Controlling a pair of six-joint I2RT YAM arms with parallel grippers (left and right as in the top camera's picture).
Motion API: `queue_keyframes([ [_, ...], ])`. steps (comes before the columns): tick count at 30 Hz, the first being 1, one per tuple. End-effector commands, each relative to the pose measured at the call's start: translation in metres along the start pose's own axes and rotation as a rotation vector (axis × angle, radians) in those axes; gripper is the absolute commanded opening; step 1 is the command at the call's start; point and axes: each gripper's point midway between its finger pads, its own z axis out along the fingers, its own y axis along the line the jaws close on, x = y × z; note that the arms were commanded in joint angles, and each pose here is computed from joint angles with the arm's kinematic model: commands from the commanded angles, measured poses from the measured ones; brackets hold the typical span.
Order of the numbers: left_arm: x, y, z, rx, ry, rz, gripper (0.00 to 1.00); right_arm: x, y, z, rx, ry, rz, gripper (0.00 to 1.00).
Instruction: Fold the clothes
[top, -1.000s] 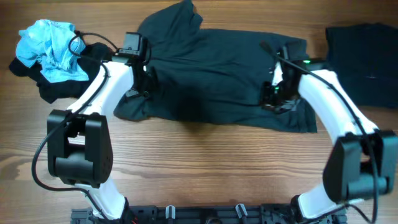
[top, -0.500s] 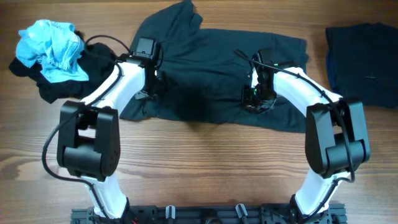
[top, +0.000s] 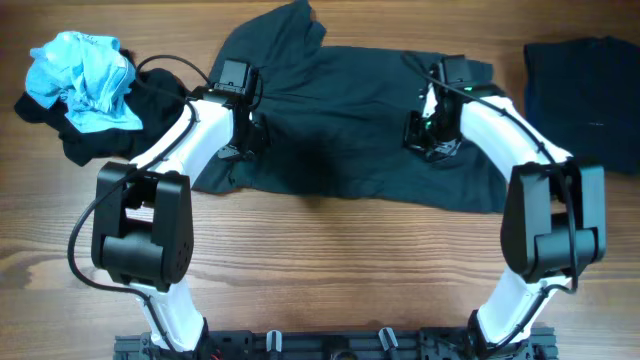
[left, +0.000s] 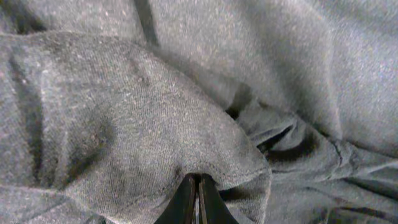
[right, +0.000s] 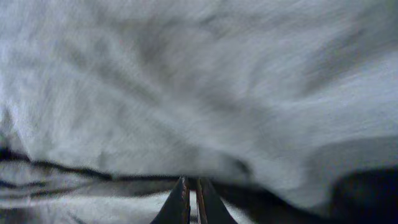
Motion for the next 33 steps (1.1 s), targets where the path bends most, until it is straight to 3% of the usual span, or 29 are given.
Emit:
queue_keyframes([
  [1,-0.008,0.003,0.006,-0.028,-0.043,-0.014,0.05,-0.015,-0.017,-0.005,0.026,-0.035,0.047,0.06],
  [7,-0.027,0.007,-0.009,-0.034,-0.082,-0.036,0.04,-0.021,-0.025,-0.033,0.084,-0.051,0.028,0.11],
  [10,-0.03,0.013,-0.008,-0.043,-0.086,-0.048,0.04,-0.014,-0.029,-0.031,0.103,-0.022,0.034,0.04],
  [16,-0.031,0.016,-0.007,-0.058,-0.093,-0.05,0.04,0.0,-0.037,-0.029,0.139,0.027,0.051,0.04],
  [22,-0.004,0.028,0.009,-0.09,-0.028,-0.099,0.04,0.036,-0.054,-0.018,0.197,0.134,0.093,0.04],
  [33,0.013,0.037,0.02,-0.114,0.012,-0.097,0.04,0.046,-0.063,-0.009,0.221,0.148,0.098,0.04],
])
